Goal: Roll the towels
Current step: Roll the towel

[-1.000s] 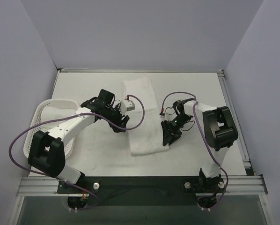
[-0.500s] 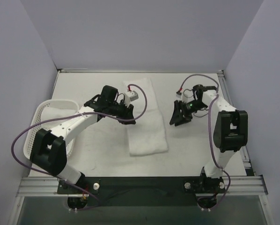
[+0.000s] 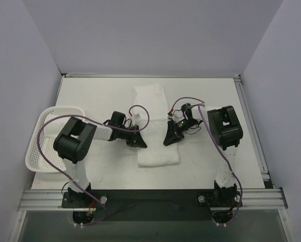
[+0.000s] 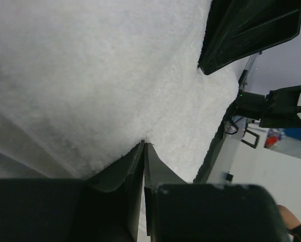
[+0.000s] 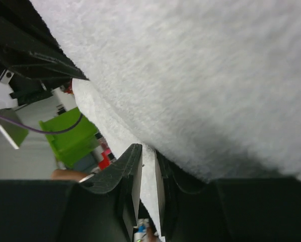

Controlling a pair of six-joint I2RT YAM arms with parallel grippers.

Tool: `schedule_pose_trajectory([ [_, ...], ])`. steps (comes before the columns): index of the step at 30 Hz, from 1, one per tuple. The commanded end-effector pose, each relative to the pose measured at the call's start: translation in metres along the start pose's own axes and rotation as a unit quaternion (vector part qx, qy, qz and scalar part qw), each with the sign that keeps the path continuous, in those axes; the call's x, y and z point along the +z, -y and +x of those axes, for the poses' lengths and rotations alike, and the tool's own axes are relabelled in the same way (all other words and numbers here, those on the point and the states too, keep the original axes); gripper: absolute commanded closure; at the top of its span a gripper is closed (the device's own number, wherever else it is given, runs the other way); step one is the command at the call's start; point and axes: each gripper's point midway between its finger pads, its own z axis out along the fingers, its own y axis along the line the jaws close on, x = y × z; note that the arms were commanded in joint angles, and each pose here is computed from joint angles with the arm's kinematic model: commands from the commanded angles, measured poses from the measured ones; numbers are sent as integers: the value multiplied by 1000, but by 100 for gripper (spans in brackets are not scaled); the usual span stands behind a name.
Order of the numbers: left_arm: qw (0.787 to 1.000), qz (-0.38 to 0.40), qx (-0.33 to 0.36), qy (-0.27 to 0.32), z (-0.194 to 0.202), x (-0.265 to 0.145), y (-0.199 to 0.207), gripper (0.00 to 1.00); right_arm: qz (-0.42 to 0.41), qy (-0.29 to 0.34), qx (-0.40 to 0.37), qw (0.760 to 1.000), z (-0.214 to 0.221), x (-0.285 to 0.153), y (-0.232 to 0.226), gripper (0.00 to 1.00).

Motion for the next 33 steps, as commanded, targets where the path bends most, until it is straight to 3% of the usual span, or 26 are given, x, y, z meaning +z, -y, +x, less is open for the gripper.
schedule_pose_trajectory([
  [1, 999, -23, -27, 33, -22, 0, -33, 85, 25, -2, 51, 998, 7, 6, 21, 81],
  [4, 998, -49, -35, 8, -20, -6, -55, 84, 21, -23, 66, 997, 26, 13, 20, 82],
  [8, 1000, -22, 18, -1, -26, -26, -26, 80, 21, -36, 31, 999, 44, 16, -2, 79],
  [12, 983, 6, 180, 34, -34, -66, 40, 64, 15, -3, -27, 1000, 31, -15, -34, 74],
  [13, 978, 2, 208, 34, -32, -72, 48, 56, 14, 10, -41, 999, 24, -24, -42, 73],
  [14, 961, -4, 275, 27, -24, -82, 61, 52, 15, 22, -53, 998, 19, -30, -47, 70],
  [16, 942, -41, 334, 0, -5, -89, 58, 43, 21, 48, -84, 995, 6, -43, -62, 68],
  [17, 907, -45, 418, -6, 3, -92, 70, 39, 32, 53, -94, 994, 2, -46, -62, 68],
  [19, 876, -81, 474, -39, 24, -94, 56, 35, 43, 54, -107, 992, -4, -44, -65, 68],
  [20, 839, -87, 535, -45, 28, -96, 58, 33, 47, 58, -118, 990, -13, -45, -68, 68],
  [22, 789, -117, 599, -69, 41, -88, 50, 32, 53, 49, -115, 991, -18, -37, -63, 68],
  [23, 753, -116, 643, -76, 45, -83, 55, 32, 57, 44, -119, 990, -23, -31, -63, 69],
  [27, 659, -152, 731, -92, 48, -71, 48, 34, 71, 31, -129, 989, -35, -15, -56, 69],
  [29, 619, -154, 765, -87, 48, -62, 44, 34, 74, 21, -133, 988, -36, -7, -53, 70],
  [33, 572, -143, 802, -96, 60, -45, 38, 33, 78, 0, -124, 989, -33, 11, -38, 71],
])
